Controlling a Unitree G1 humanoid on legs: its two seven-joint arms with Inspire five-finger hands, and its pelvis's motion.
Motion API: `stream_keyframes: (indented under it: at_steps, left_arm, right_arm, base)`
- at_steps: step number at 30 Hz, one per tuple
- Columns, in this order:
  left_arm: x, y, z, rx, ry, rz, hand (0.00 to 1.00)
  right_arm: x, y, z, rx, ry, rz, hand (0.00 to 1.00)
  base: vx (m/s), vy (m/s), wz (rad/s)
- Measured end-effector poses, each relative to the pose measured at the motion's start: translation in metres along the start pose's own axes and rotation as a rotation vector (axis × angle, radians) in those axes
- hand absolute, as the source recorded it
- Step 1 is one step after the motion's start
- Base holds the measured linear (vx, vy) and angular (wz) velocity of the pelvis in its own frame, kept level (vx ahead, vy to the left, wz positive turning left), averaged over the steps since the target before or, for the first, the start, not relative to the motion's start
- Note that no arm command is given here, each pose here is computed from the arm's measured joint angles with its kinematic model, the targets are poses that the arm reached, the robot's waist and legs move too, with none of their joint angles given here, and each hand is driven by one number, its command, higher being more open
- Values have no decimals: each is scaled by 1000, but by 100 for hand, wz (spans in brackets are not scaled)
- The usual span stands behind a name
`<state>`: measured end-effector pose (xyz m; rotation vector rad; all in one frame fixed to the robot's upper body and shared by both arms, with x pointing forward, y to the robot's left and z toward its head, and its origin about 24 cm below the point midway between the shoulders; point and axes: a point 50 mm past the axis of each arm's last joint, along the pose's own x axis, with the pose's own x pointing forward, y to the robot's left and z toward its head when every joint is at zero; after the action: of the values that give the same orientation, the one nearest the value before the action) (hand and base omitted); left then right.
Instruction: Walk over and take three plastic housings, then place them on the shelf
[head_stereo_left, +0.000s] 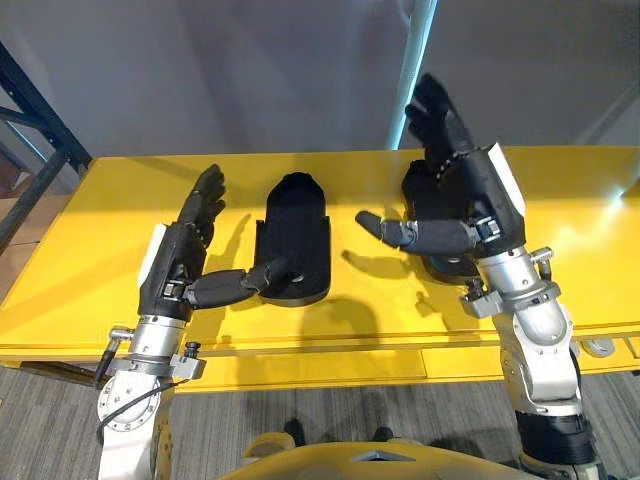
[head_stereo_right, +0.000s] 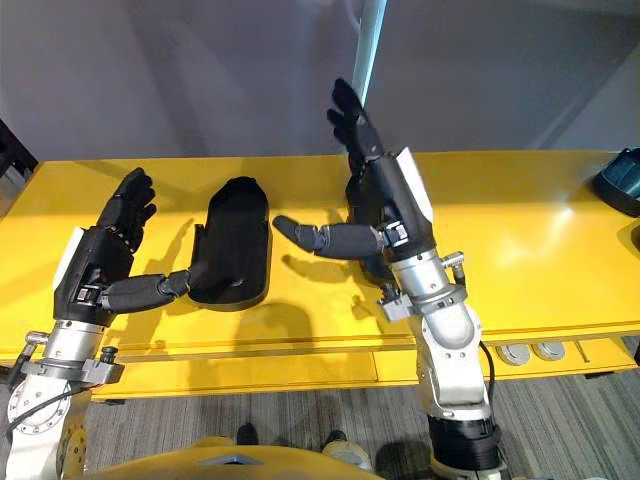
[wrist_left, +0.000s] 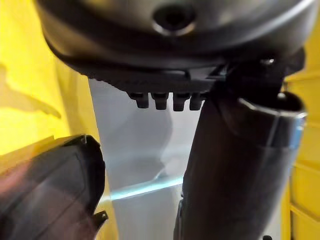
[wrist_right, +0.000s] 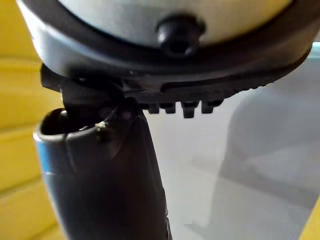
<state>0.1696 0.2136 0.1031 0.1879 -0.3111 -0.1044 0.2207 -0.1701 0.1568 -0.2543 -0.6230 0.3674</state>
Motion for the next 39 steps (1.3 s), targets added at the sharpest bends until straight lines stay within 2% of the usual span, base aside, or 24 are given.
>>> stream_keyframes:
  at_steps: [5, 11, 27, 33, 39]
  left_arm:
    - [-12, -4, -5, -20, 48, -108, 100]
    - [-21, -5, -3, -18, 75, -137, 100]
    - [-41, 1, -8, 114, 202, -92, 100]
    - [-41, 2, -9, 161, 212, -64, 100]
    - [-33, -12, -12, 190, 201, -51, 100]
  right_arm:
    - [-7, 0, -3, -22, 40, 5, 100]
    - [-9, -1, -5, -18, 50, -29, 100]
    - [-10, 3, -16, 13, 104, -74, 100]
    - [-10, 6, -18, 27, 119, -84, 100]
    - [-10, 5, -19, 28, 121, -92, 100]
  base:
    - [12, 8, 3]
    - [25, 8, 13]
    - [-1, 8, 12]
    - [0, 0, 0]
    - [-2, 6, -2]
